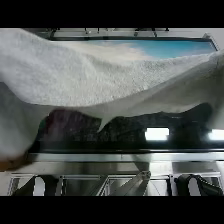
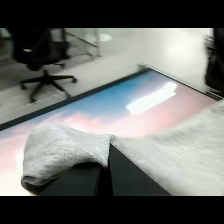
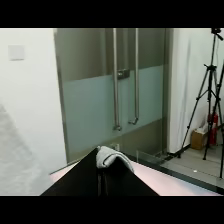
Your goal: Fold the shirts.
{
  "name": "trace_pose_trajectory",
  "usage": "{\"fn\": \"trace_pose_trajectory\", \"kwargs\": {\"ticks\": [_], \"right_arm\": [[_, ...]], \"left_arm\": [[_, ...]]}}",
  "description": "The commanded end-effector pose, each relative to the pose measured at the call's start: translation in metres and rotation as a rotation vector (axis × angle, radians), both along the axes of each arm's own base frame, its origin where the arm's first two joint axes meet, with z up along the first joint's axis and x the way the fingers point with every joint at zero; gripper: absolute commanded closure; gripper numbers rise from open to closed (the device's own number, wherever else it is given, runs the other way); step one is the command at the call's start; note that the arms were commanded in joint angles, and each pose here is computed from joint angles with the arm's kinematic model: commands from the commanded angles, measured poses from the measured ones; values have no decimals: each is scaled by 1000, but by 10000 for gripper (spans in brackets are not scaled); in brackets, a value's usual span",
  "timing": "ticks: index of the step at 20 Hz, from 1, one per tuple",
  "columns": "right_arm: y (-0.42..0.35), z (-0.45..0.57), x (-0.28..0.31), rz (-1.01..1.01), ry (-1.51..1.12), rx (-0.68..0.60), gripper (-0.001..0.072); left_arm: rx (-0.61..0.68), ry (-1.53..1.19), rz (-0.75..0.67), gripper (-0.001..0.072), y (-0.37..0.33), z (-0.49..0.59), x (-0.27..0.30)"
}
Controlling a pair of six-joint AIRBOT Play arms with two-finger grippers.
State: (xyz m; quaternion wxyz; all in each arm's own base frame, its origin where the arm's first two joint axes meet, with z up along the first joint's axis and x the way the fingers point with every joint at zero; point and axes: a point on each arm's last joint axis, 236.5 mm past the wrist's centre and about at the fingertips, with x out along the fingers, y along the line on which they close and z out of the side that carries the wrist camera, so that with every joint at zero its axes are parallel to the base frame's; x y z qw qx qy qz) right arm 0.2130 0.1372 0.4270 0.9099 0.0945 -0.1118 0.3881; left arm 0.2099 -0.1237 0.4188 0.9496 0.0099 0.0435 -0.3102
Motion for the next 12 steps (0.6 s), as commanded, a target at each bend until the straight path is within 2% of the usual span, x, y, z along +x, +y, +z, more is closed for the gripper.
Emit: {"fn": "trace_pose_trajectory", "kwargs": {"ticks": [1, 3, 5, 8, 9, 10, 11, 12], "right_arm": [[-26, -16, 49, -56, 87, 33, 701], [-26, -55, 107, 5, 202, 47, 701], [-11, -117, 178, 19, 328, 44, 701], [1, -235, 276, -107, 522, 1, 701], [0, -270, 299, -138, 588, -4, 701], [2, -294, 313, -124, 639, 4, 698], [0, -308, 323, -101, 694, 39, 608], [-5, -314, 328, -72, 751, 85, 434]], "left_arm": [[-134, 110, 56, 680, 29, -26, 28], [-264, 288, -24, 680, 41, -83, 68], [-333, 432, -91, 679, 36, -150, 115], [-393, 660, -109, 668, 11, -259, 185], [-411, 749, -115, 462, 3, -294, 202], [-423, 823, -138, 220, -3, -319, 214], [-436, 888, -172, -11, -7, -339, 224], [-449, 937, -217, -7, -10, -349, 229]]}}
